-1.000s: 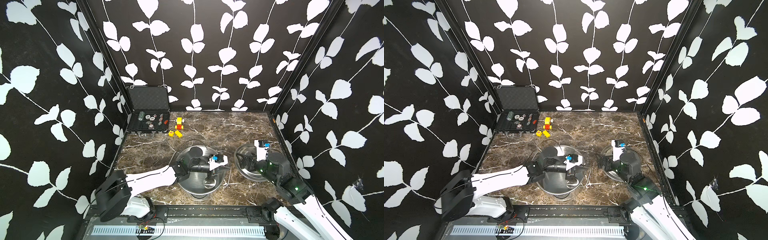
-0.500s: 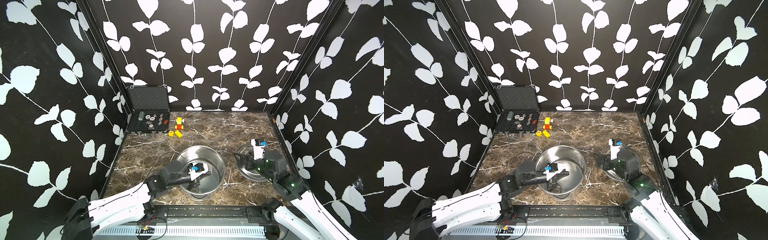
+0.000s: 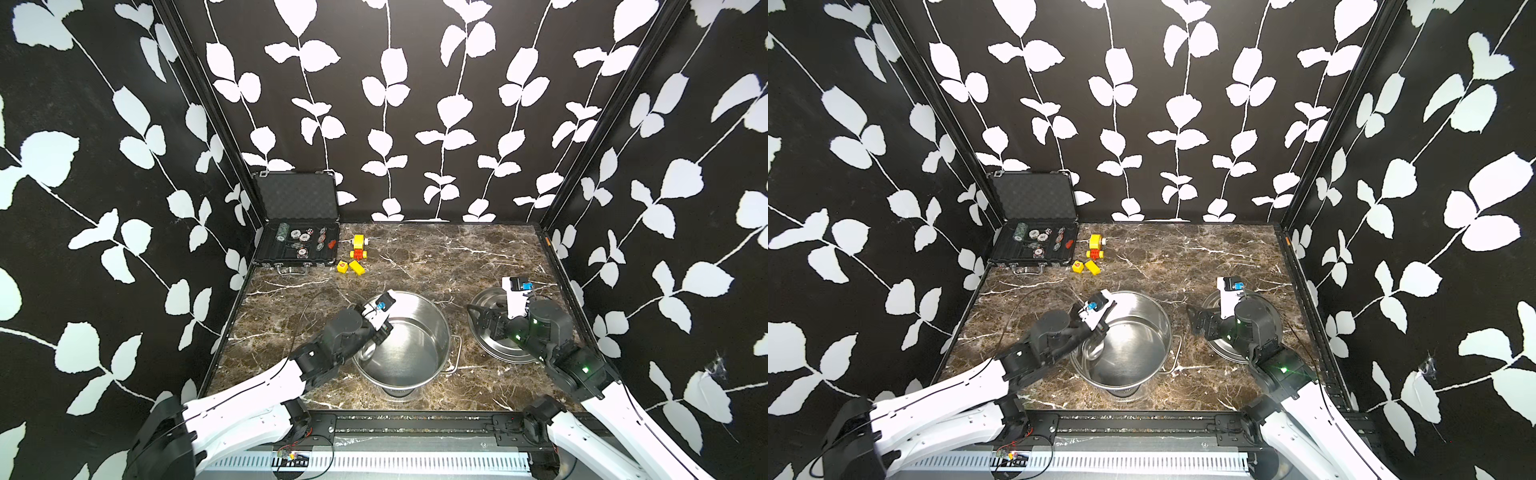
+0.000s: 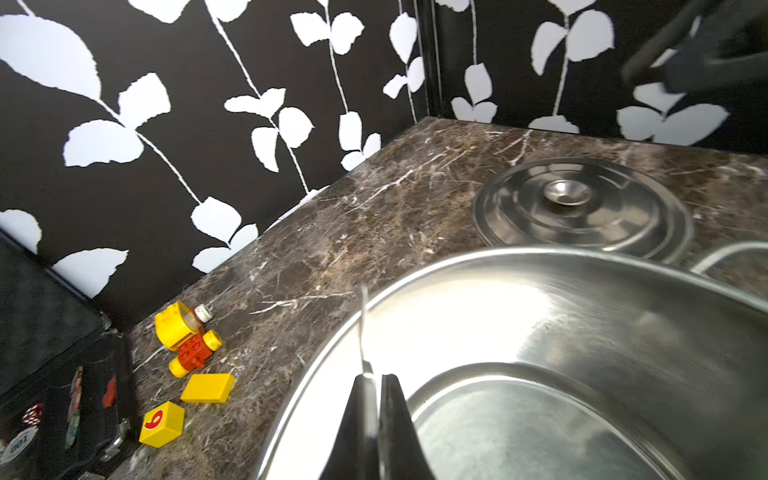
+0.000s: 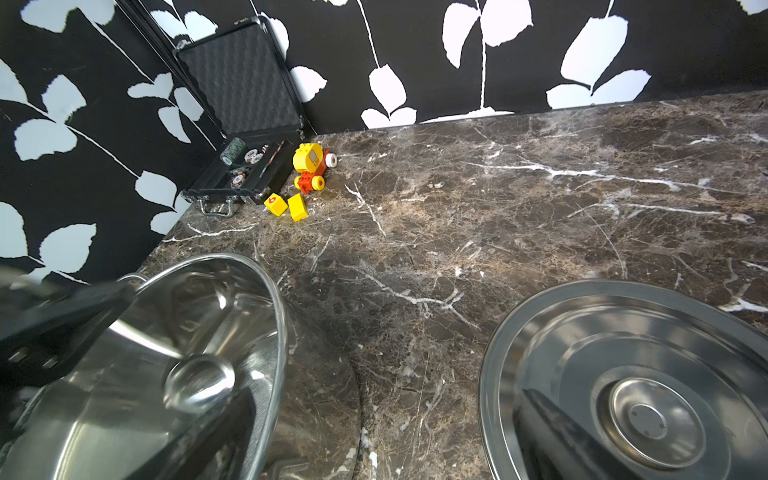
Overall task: Stir the soup with a spoon
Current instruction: Stir the soup in the pan with a stick.
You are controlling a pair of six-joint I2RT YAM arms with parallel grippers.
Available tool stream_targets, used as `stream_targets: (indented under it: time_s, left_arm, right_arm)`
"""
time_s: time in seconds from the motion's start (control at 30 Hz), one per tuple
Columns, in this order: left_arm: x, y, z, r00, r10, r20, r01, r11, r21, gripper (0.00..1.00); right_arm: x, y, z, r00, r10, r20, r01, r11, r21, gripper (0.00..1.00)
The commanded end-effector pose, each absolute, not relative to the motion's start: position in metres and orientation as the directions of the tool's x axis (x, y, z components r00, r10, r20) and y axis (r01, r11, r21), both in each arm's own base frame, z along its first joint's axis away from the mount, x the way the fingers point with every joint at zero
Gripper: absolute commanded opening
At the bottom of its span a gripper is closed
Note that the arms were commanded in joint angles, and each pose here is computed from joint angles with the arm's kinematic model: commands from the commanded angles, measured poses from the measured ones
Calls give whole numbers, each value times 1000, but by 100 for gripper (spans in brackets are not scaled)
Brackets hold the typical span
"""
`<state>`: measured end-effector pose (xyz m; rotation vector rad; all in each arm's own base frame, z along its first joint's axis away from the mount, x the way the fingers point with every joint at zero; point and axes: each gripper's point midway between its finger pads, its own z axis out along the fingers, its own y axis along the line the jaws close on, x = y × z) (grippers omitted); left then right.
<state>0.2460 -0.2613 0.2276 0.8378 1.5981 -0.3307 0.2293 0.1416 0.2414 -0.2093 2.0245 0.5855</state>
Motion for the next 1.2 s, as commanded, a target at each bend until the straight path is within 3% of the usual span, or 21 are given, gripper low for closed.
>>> stream_targets:
  time_s: [0.0, 0.33, 0.67, 0.77, 0.93, 1.17]
  left_arm:
    - [266, -278, 279, 107, 213, -971, 647, 727, 230, 0]
    - [271, -374, 278, 97, 157, -983, 871, 465, 160, 0]
    - [189, -421, 281, 61, 53, -997, 998, 16, 62, 0]
    - [162, -421, 277, 37, 57, -998, 997, -68, 33, 0]
    - [134, -405, 258, 4, 121, -993, 995, -102, -8, 0]
    - [130, -362, 221, -24, 258, -966, 999, 31, -16, 0]
  right_arm:
    - [226, 139, 259, -467, 123, -876, -387, 862, 328, 99]
    - [219, 131, 254, -468, 133, -874, -368, 870, 329, 99]
    - [220, 129, 251, -468, 124, -875, -360, 877, 318, 99]
    - [221, 131, 251, -470, 125, -874, -362, 875, 320, 99]
    - [224, 133, 251, -472, 123, -873, -366, 873, 321, 99]
    - [227, 139, 250, -480, 119, -869, -375, 868, 326, 99]
